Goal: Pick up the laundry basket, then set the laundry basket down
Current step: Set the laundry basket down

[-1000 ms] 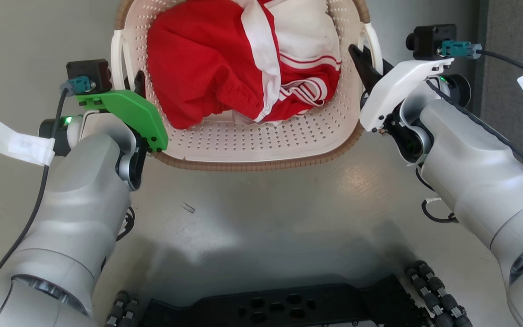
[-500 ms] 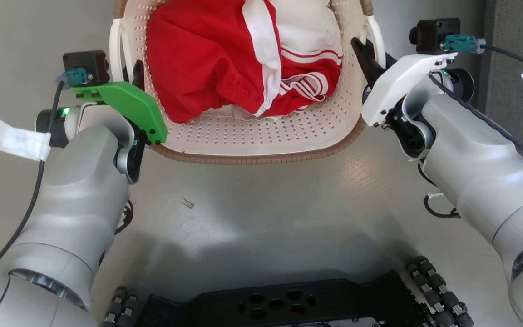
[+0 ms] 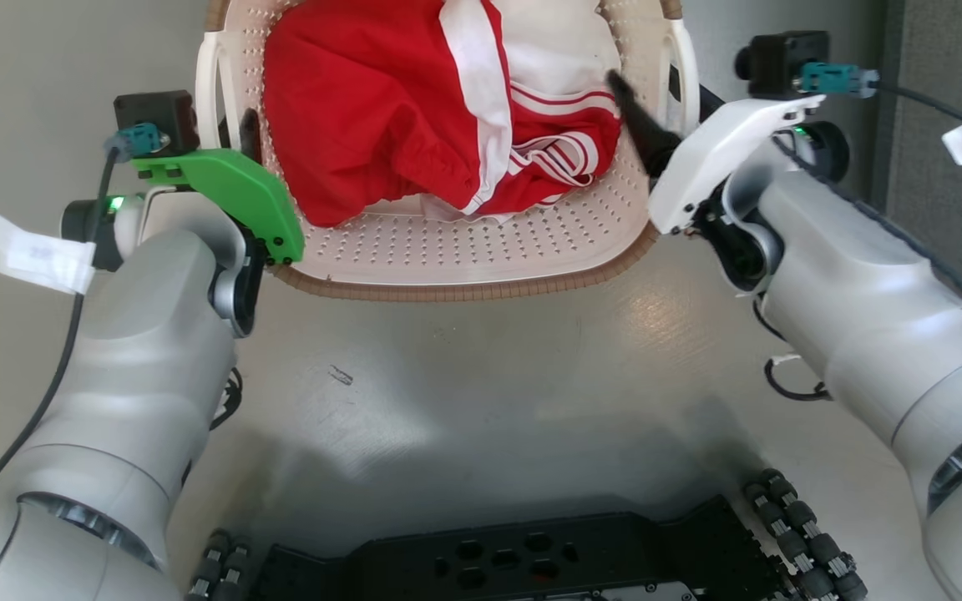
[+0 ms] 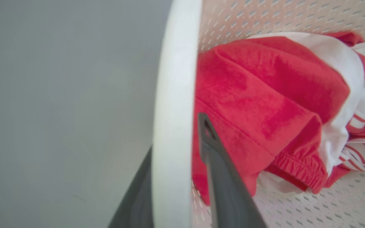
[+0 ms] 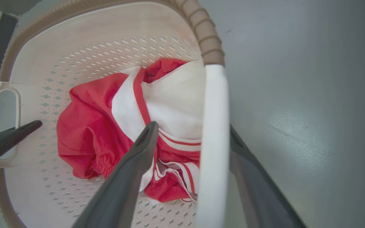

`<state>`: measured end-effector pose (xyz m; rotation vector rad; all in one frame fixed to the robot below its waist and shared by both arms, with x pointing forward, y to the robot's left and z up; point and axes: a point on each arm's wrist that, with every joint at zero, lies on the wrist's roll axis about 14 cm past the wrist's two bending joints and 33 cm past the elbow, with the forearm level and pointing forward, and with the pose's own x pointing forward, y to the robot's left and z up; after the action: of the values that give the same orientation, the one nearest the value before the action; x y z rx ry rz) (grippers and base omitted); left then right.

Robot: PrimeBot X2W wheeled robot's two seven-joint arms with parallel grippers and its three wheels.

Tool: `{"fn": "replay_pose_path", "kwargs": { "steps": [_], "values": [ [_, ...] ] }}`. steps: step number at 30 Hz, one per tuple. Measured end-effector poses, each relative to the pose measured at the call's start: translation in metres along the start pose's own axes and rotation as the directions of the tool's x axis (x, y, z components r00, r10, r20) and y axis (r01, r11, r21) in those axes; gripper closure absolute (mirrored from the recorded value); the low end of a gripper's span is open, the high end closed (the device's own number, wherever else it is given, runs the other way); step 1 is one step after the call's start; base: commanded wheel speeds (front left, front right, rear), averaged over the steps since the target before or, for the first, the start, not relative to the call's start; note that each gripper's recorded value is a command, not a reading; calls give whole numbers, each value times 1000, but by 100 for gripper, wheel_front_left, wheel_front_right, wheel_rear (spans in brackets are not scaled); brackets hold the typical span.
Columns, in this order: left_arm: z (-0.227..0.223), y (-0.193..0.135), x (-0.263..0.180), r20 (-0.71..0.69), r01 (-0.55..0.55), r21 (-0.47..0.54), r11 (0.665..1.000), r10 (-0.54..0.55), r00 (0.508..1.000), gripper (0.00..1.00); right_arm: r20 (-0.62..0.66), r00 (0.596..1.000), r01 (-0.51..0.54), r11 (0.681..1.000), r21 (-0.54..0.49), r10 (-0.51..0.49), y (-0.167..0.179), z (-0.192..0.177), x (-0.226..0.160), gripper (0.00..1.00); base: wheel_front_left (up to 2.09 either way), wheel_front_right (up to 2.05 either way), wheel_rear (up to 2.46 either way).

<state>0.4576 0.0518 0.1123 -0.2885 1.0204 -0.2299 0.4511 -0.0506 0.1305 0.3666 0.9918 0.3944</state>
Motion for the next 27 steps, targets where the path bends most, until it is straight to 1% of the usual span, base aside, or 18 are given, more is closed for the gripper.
{"fn": "replay_pose_path", "kwargs": {
  "steps": [5,16,23,27],
  "values": [
    [2,-10,0,3,20,-8,1000,-20,1000,0,4,1000,-16,1000,3,16,8,2,0,0,0,0,0],
    [9,-13,-8,12,17,-12,1000,-17,1000,0,26,1000,1,1000,-12,-1,8,13,-10,0,0,0,0],
    [12,-15,-11,17,18,-5,1000,-18,1000,0,26,998,55,998,-14,-54,-7,16,-17,0,0,0,0],
    [12,-15,-17,15,11,6,1000,-11,1000,0,40,997,72,997,-13,-71,-8,22,-23,0,0,0,0]
  ]
}}
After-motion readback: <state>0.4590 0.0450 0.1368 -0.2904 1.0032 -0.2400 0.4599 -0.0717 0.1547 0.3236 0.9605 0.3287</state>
